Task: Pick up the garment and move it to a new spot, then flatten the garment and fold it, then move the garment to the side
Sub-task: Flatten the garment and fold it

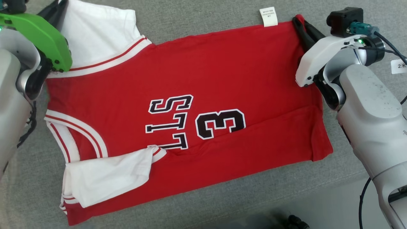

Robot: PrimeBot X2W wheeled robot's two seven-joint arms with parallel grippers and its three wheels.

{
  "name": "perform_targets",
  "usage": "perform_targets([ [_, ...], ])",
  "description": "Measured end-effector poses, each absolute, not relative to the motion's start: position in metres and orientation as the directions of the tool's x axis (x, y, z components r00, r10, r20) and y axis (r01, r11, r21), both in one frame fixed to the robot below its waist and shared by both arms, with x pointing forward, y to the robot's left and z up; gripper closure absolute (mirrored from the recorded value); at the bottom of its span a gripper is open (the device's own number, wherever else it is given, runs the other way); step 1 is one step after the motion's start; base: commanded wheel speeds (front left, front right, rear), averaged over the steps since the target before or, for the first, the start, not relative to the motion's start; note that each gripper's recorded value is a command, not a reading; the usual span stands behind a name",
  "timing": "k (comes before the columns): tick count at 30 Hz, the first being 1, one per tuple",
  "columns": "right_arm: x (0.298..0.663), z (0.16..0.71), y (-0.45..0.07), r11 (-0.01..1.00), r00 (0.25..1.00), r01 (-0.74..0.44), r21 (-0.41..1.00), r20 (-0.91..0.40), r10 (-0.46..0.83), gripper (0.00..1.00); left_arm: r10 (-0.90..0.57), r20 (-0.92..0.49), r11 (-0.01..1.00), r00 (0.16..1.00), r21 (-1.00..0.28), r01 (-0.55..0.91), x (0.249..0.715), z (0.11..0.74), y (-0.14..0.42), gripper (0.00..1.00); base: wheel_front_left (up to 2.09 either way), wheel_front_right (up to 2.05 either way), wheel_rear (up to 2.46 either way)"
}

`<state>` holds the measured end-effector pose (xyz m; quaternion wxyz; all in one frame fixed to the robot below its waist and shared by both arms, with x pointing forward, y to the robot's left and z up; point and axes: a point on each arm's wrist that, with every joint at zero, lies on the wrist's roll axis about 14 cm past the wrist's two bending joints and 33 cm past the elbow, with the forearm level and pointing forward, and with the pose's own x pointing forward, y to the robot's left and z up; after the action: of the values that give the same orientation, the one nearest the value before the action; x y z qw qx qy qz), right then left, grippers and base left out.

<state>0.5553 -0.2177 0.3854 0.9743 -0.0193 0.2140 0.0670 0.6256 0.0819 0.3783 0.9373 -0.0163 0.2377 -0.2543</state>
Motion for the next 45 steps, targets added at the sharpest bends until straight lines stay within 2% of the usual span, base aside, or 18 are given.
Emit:
perform_targets([
  [9, 0.569, 0.425, -0.211, 0.987, 0.957, -0.155, -0.043, -0.256, 0.139, 1.0, -0.508, -0.206, 0.86, 0.836, -0.163, 0.483, 0.628, 0.452, 0.082, 1.0, 0.0, 0.0, 0.0],
  [18, 0.549, 0.424, -0.208, 0.987, 0.961, -0.156, -0.031, -0.235, 0.145, 1.0, -0.512, -0.11, 0.847, 0.852, -0.227, 0.48, 0.588, 0.473, 0.092, 1.0, 0.0, 0.0, 0.0],
  [32, 0.51, 0.434, -0.214, 0.991, 0.98, -0.131, -0.028, -0.155, 0.125, 1.0, -0.439, -0.049, 0.856, 0.897, -0.324, 0.402, 0.502, 0.479, 0.101, 1.0, 0.0, 0.0, 0.0],
  [45, 0.459, 0.422, -0.216, 0.997, 0.985, -0.063, 0.042, -0.158, 0.069, 1.0, -0.315, -0.188, 0.875, 0.93, -0.437, 0.208, 0.411, 0.431, 0.115, 1.0, 0.0, 0.0, 0.0],
])
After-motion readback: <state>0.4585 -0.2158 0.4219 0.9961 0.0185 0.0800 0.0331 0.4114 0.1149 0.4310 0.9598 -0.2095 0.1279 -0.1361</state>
